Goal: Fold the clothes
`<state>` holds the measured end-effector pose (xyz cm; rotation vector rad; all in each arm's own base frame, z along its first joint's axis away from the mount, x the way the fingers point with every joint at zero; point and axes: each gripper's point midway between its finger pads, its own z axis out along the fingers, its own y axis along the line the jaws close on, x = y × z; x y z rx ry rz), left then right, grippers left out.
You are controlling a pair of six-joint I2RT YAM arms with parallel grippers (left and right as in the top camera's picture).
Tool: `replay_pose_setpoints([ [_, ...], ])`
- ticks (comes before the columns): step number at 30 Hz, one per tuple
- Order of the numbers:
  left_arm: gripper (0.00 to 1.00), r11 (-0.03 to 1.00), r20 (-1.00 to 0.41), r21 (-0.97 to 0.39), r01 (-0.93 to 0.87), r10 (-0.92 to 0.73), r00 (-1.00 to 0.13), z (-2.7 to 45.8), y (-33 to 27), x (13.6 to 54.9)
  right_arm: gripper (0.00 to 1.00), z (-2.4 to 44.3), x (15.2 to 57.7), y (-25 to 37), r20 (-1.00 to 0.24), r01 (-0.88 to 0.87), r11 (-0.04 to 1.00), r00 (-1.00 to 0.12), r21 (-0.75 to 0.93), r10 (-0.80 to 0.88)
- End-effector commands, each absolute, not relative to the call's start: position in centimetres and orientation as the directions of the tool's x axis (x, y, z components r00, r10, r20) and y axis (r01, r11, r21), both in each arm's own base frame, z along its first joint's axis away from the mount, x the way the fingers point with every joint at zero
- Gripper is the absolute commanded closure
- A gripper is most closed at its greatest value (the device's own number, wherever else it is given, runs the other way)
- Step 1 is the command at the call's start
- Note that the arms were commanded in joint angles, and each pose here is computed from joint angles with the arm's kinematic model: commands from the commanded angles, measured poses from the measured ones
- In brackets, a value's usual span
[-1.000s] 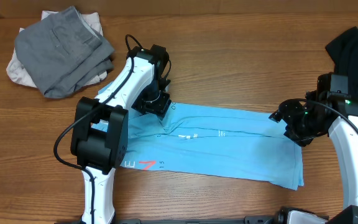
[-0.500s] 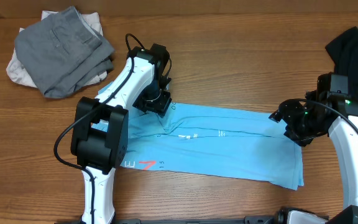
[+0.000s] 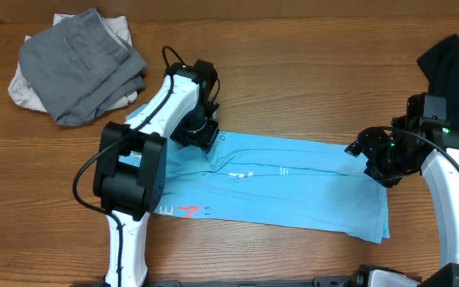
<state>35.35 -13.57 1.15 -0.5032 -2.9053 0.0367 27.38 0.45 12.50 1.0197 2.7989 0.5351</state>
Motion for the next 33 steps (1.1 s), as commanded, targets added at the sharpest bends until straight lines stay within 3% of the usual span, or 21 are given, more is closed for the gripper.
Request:
replay_pose_setpoints([
  [1,0.41,0.935,0.219,-0.057,0.349,0.353,-0.91,0.1,-13.5,34.7,0.3,12.9,27.3,0.7,-0.001,0.585,0.718,-0.775,0.376,0.632],
  [9,0.53,0.936,0.25,-0.048,0.348,0.349,-0.903,0.3,-13.1,34.1,0.3,12.9,27.4,0.7,-0.005,0.584,0.718,-0.775,0.378,0.632],
  [16,0.74,0.951,0.251,0.033,0.309,0.291,-0.923,0.8,-12.0,34.3,0.3,12.9,27.4,0.7,-0.004,0.584,0.718,-0.775,0.378,0.632],
  [24,0.79,0.958,0.279,0.058,0.279,0.253,-0.926,1.2,-11.5,33.7,0.29,12.9,27.4,0.7,-0.004,0.584,0.718,-0.775,0.378,0.632],
  [28,0.94,0.97,0.319,0.082,0.228,0.191,-0.928,1.8,-11.1,32.6,0.3,12.9,27.2,0.7,0.003,0.588,0.717,-0.774,0.374,0.633],
  [33,0.96,0.975,0.326,0.143,0.168,0.114,-0.938,4.1,-10.3,32.0,0.33,12.8,27.1,0.7,0.018,0.61,0.7,-0.758,0.371,0.652],
])
